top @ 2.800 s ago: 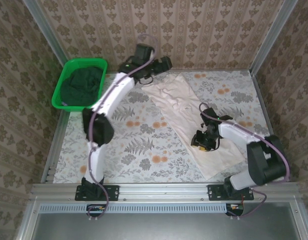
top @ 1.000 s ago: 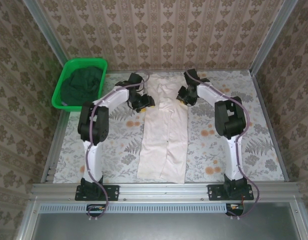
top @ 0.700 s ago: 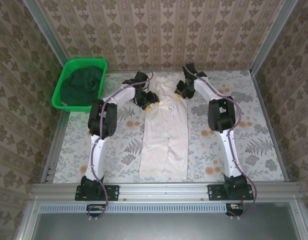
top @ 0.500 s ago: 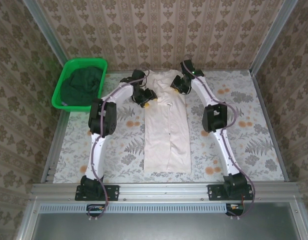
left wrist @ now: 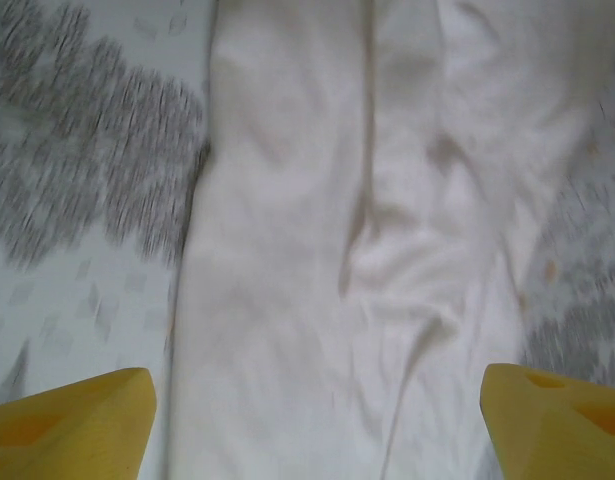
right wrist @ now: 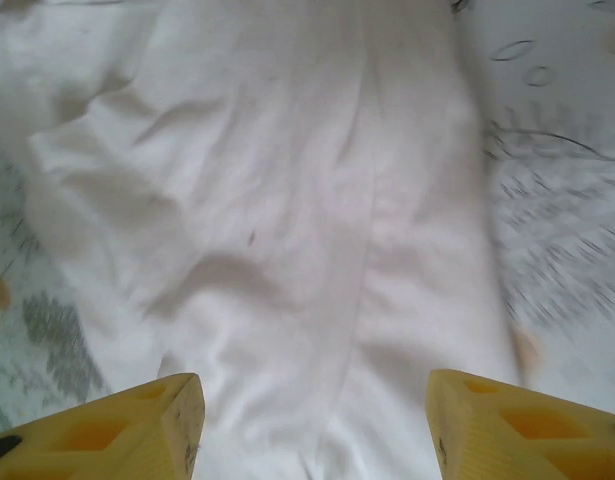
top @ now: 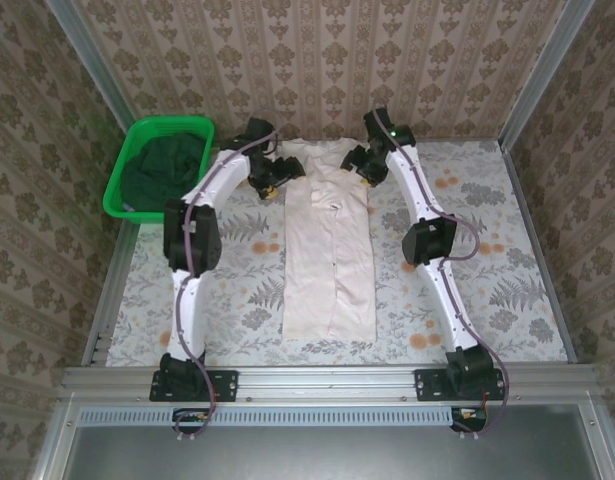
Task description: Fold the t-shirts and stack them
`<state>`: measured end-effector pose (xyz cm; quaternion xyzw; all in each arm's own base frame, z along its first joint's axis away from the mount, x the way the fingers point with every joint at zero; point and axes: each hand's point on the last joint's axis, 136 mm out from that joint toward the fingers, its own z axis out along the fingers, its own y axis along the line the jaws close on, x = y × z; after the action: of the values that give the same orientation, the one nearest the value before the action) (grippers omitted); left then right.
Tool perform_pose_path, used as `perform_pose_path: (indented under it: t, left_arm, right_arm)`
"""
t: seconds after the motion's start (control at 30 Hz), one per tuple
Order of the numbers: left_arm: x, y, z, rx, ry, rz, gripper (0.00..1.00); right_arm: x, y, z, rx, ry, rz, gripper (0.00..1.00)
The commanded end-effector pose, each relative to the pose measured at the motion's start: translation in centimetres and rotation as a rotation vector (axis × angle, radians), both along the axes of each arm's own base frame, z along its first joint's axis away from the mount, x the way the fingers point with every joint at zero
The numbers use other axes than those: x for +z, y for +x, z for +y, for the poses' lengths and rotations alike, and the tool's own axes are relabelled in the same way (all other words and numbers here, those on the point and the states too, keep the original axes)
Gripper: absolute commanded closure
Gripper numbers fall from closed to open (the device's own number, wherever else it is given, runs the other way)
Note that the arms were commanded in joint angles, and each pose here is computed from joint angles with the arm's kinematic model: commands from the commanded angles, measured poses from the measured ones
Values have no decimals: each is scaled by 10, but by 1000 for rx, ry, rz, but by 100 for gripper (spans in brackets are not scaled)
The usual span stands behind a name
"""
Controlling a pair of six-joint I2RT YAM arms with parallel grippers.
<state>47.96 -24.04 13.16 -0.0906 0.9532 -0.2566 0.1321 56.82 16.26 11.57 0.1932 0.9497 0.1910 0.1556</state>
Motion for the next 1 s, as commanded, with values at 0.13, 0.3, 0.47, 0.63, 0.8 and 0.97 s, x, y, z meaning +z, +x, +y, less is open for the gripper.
perform_pose_path:
  t: [0.13, 0.3, 0.47, 0.63, 0.8, 0.97]
  left_arm:
    - [28, -107, 35, -115, -28, -5, 18]
    - [21, -166, 56, -165, -18, -14, 19]
    - [6, -213, 65, -207, -27, 44, 23]
    - [-14, -253, 65, -237, -59, 109, 32]
    - [-32, -292, 53, -273, -83, 181, 39]
    - [-54, -327, 31, -321, -155, 269, 41]
  right_arm:
    - [119, -84, -43, 120, -158, -38, 37]
    - [149, -117, -61, 151, -192, -32, 35]
    - [177, -153, -89, 110, -222, 11, 32]
    - [179, -202, -87, 148, -241, 84, 32]
    - [111, -269, -51, -2, 100, -2, 35]
    - [19, -340, -20, -35, 220, 107, 48]
